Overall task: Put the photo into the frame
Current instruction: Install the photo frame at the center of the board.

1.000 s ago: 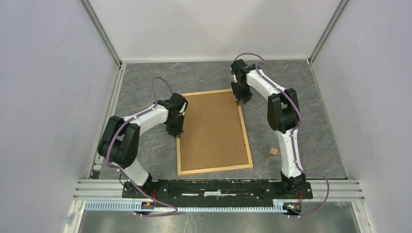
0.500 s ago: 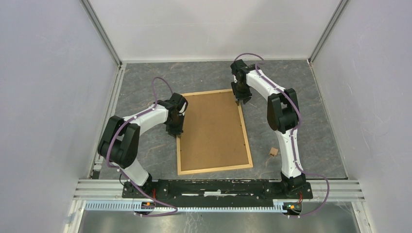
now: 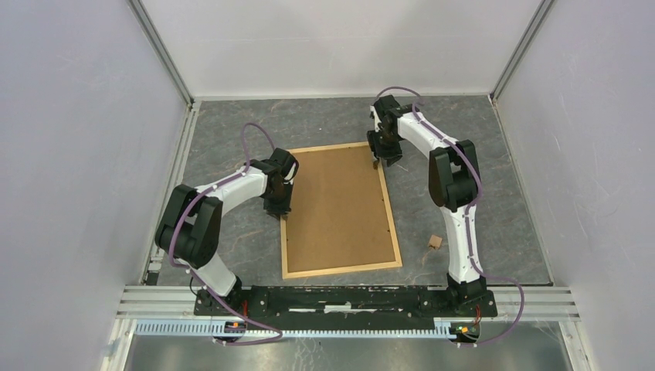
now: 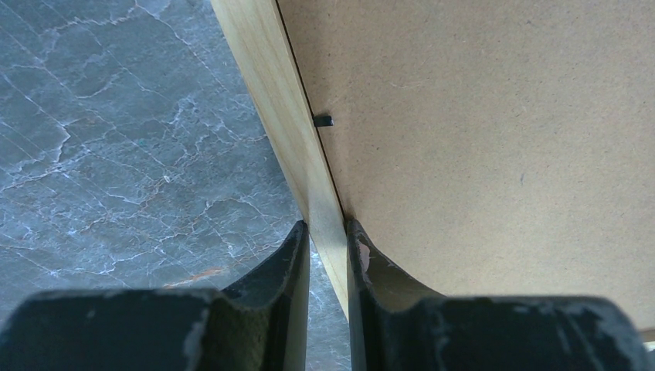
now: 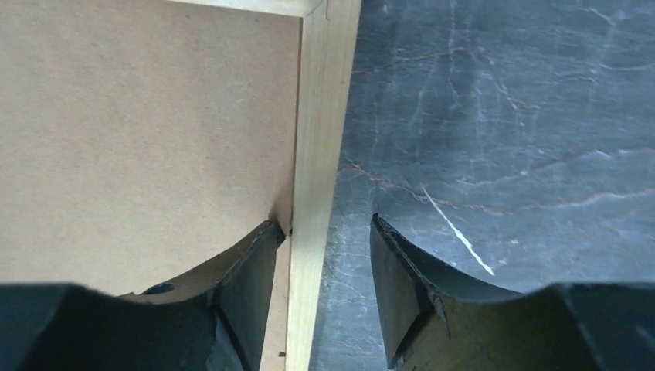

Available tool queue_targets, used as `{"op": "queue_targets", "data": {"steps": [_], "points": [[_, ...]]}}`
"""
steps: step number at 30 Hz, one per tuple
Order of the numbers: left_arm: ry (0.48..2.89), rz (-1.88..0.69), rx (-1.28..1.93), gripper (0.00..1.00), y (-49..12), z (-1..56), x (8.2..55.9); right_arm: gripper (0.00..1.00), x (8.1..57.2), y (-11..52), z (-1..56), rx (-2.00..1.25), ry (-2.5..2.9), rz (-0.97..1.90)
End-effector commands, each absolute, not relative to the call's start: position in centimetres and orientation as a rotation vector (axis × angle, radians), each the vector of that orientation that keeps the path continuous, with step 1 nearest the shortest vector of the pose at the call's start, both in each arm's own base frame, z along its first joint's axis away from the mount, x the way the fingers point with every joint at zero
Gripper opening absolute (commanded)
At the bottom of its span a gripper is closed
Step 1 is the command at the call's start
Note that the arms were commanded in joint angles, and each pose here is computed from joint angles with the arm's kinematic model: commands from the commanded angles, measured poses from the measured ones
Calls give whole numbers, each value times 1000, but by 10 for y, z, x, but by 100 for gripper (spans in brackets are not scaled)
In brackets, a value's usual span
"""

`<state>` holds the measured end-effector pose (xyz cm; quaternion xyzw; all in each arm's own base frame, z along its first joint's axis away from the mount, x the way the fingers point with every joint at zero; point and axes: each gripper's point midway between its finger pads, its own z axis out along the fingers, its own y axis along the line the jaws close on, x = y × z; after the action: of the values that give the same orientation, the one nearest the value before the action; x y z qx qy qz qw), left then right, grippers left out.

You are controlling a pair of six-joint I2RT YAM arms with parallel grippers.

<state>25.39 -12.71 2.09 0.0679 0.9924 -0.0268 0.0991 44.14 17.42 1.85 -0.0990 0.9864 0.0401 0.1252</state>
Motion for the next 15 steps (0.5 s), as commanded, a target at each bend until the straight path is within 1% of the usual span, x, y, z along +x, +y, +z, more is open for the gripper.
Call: {"op": "queue_targets", "data": {"steps": [1, 4, 7, 9, 12, 14, 15], "points": [[2954, -75, 291, 2, -125, 24, 243, 56, 426, 207, -39, -337, 2930, 398], [2951, -72, 287, 2, -124, 25, 244, 61, 431, 219, -13, -371, 2861, 496], [2952, -69, 287, 2, -124, 24, 244, 66, 436, 214, 20, -380, 2790, 477], [2953, -69, 290, 2, -124, 24, 244, 66, 436, 205, 35, -371, 2770, 440], [2953, -68, 287, 2, -124, 24, 244, 62, 435, 180, 48, -348, 2781, 293], [2955, -69, 287, 2, -124, 24, 244, 58, 437, 160, 55, -324, 2782, 140], [2955, -68, 288, 2, -124, 24, 244, 55, 436, 156, 57, -322, 2791, 113]]}}
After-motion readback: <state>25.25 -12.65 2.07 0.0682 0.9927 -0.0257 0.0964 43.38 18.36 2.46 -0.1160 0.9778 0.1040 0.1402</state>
